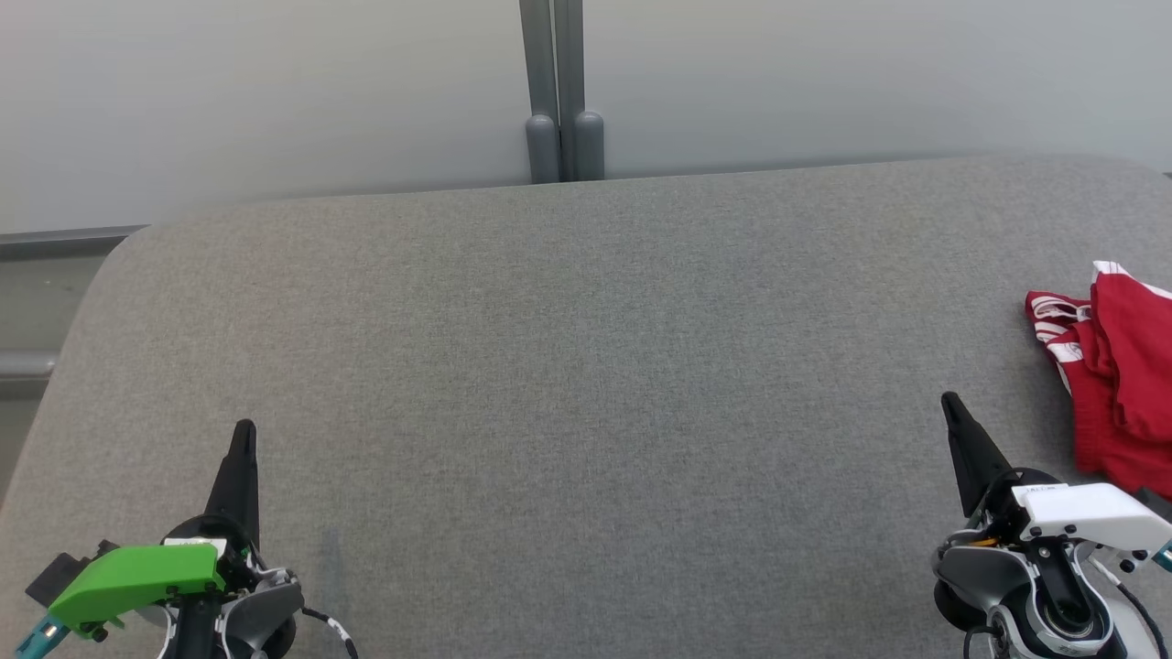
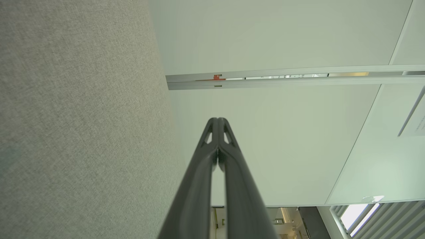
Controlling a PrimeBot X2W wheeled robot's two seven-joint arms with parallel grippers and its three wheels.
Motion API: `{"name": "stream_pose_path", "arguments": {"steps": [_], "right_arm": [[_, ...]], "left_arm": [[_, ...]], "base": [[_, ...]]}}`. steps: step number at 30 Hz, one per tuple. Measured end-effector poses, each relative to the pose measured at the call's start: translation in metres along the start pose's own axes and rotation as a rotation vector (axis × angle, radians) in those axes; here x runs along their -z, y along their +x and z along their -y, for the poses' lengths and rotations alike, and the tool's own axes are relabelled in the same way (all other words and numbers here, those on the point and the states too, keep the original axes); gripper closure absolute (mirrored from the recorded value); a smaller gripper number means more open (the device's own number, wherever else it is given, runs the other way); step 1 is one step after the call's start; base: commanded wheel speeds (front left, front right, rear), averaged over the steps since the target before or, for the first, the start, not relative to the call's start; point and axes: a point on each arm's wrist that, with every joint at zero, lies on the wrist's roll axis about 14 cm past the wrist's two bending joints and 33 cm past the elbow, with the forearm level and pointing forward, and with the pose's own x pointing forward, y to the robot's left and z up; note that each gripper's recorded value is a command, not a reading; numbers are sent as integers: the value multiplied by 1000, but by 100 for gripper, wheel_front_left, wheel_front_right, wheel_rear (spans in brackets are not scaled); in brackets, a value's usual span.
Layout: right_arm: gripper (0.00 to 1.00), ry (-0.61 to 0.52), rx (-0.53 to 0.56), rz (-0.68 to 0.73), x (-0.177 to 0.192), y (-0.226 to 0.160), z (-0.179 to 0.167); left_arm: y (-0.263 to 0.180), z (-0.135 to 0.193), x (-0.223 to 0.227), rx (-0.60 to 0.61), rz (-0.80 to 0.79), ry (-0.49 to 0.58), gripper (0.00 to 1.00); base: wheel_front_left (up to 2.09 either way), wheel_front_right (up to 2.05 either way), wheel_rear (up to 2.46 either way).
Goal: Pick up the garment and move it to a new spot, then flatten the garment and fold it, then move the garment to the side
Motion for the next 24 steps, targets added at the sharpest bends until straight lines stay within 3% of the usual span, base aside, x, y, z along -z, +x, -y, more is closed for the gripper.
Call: {"name": "stream_pose_path", "arguments": {"steps": [24], "right_arm": [[100, 0, 0, 0, 0, 0, 0]], "left_arm": [[0, 0, 0, 0, 0, 0, 100]], "base": [[0, 0, 0]]}}
